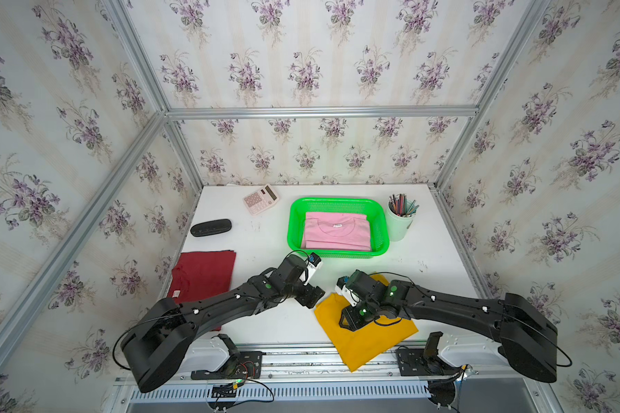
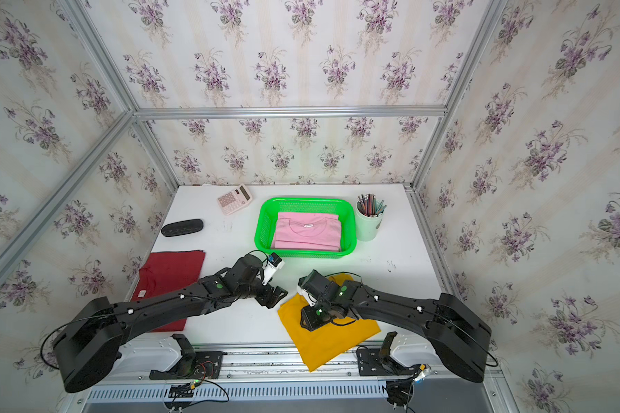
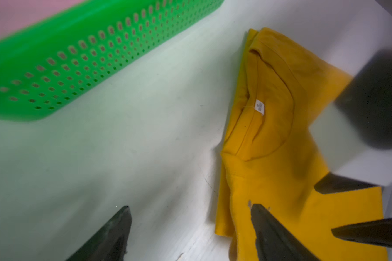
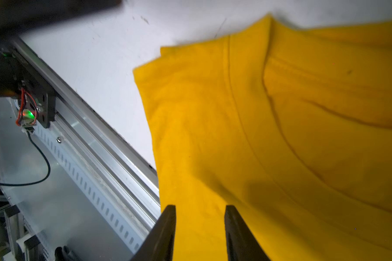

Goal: Put the folded t-shirts into the basket
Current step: Pick up the T-shirt from the center of the board.

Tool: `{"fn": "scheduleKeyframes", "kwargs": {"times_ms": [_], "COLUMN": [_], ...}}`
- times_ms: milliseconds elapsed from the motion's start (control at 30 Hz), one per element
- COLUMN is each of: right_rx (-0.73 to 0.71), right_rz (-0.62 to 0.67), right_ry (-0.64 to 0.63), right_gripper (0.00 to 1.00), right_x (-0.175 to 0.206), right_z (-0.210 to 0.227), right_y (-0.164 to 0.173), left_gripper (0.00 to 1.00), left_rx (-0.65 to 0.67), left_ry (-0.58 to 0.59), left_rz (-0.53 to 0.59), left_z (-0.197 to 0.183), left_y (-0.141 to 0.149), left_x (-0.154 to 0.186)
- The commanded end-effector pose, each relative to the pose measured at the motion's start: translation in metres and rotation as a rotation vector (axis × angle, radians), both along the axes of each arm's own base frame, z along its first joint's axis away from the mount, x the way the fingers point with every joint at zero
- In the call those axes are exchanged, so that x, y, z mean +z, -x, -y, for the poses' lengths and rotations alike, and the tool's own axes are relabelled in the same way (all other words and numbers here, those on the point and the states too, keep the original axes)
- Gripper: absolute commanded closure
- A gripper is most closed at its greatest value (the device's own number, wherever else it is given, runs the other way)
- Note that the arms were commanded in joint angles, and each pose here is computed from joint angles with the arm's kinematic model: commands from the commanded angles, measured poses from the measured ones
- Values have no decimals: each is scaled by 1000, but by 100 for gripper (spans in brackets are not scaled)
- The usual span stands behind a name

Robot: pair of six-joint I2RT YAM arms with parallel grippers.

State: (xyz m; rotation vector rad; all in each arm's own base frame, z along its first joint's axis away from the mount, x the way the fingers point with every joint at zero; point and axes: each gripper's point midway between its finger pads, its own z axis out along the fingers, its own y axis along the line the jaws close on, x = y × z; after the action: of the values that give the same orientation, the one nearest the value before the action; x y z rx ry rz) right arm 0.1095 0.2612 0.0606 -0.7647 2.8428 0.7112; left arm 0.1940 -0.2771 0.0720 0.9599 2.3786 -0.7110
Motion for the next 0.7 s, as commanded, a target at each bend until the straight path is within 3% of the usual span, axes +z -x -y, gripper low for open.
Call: {"fn": "scheduleKeyframes", "kwargs": {"times_ms": [0,267,400,467,533,667], "right_rx": [-97,-321,-463,-543,-620,-716], "right_rz": [86,178,208,195,171,172], "right_ry": [96,121,143,148,138,102], "right_gripper": [53,52,37,27,23,16], "right_x": [3,24,32,32,30,33], "right_z": [17,51,72,82,89,94], "right_y": [-22,-67,-90,-99,-107,-121], "left_gripper": [17,25,39,42,42,61], "left_rx": [-124,-226,-193,-195,-210,-241], "left_ry": [34,11,-74,-109,-124,-136], "left_rz": [-158,-332,-328,-330,-348,-383], "left_z": [11,20,14,12,14,19], "left_y": [34,66,58,56,58,59], "left_x": [-4,-20,-33,-37,-41,-48]}}
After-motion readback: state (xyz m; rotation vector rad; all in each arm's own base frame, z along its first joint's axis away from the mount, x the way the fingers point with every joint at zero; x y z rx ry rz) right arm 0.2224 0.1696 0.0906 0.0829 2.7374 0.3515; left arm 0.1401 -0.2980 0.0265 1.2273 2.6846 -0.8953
